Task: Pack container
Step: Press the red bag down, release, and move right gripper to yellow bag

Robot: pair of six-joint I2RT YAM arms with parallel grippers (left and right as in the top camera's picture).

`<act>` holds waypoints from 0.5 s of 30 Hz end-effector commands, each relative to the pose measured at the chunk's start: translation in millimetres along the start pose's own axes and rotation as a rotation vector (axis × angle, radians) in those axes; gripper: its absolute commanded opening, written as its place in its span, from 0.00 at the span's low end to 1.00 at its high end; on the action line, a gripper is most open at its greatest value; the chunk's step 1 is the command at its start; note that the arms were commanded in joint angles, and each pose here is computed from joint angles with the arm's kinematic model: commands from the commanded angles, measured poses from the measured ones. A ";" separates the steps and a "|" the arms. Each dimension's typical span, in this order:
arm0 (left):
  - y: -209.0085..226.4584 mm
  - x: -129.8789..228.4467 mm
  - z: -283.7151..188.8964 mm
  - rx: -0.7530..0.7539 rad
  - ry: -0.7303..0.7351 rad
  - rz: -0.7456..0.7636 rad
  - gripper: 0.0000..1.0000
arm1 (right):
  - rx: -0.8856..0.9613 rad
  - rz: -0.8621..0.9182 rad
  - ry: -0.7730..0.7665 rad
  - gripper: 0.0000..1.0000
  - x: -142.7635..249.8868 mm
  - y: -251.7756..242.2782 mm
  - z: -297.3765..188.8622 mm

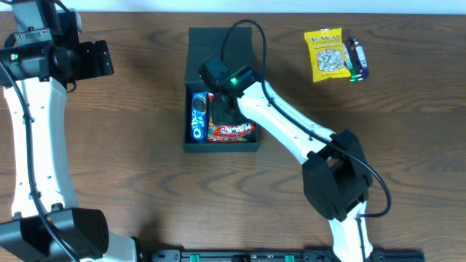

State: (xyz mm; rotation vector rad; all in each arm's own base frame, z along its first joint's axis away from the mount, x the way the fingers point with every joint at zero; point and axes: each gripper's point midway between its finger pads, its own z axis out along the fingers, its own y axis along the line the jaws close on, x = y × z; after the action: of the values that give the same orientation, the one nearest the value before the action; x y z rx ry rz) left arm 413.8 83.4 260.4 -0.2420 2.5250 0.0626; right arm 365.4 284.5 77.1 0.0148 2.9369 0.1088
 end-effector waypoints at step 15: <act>0.5 -0.2 -6.7 0.003 -0.013 0.004 0.95 | 0.085 -0.004 0.020 0.01 1.0 -15.9 58.5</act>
State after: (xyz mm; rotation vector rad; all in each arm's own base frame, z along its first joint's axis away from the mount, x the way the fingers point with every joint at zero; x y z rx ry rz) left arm 413.8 83.0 260.3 -0.2411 2.5253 0.0596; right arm 380.2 283.3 38.5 0.0287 2.9183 0.0476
